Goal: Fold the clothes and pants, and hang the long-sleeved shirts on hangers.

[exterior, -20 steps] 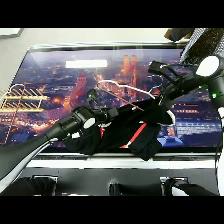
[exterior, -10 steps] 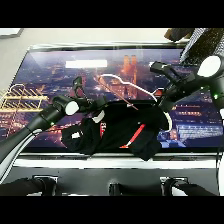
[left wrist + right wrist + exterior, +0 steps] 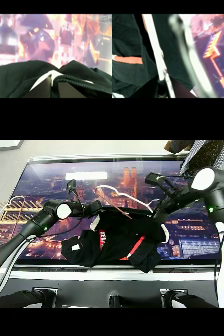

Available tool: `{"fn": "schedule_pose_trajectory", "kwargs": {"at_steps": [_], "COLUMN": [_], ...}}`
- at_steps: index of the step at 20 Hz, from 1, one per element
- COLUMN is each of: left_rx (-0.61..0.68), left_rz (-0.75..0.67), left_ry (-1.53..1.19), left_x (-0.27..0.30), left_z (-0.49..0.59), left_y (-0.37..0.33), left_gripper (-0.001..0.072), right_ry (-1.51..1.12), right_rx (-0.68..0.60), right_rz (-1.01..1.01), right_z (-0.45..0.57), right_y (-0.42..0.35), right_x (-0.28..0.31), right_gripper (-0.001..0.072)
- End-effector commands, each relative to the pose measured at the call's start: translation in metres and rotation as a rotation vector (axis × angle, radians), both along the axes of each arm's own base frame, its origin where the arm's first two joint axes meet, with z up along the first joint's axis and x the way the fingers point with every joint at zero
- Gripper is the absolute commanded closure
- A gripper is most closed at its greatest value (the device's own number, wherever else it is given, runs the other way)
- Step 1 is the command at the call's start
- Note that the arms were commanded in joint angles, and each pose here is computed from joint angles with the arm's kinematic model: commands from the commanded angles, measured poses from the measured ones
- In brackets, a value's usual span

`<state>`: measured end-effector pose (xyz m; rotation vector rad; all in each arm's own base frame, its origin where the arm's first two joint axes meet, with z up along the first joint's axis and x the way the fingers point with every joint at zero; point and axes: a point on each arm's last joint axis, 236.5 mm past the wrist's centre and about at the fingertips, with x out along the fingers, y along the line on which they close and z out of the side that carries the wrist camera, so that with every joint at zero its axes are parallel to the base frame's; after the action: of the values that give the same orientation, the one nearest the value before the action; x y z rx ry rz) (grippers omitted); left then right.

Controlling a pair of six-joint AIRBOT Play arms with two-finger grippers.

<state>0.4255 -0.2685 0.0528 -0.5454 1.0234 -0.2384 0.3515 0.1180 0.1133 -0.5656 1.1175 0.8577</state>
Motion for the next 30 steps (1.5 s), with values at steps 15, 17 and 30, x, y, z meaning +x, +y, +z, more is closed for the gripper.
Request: {"fn": "schedule_pose_trajectory", "kwargs": {"at_steps": [15,17,30], "left_rx": [-0.047,-0.047,-0.038], "left_rz": [-0.046,-0.044,-0.020], "left_ry": [-0.039,-0.045,-0.026], "left_x": [0.021,0.022,0.026], "left_z": [0.010,0.011,0.007], "left_y": [0.027,0.027,0.043], "left_gripper": [0.0667,0.0667,0.0667], "right_ry": [0.030,0.030,0.029], "right_rx": [-0.037,-0.040,-0.133], "right_rz": [-0.037,-0.037,-0.117], "right_z": [-0.018,-0.019,0.004], "right_y": [0.007,0.006,-0.024], "right_x": [0.008,0.008,-0.016], "right_gripper": [0.0670,0.0670,0.0669]}}
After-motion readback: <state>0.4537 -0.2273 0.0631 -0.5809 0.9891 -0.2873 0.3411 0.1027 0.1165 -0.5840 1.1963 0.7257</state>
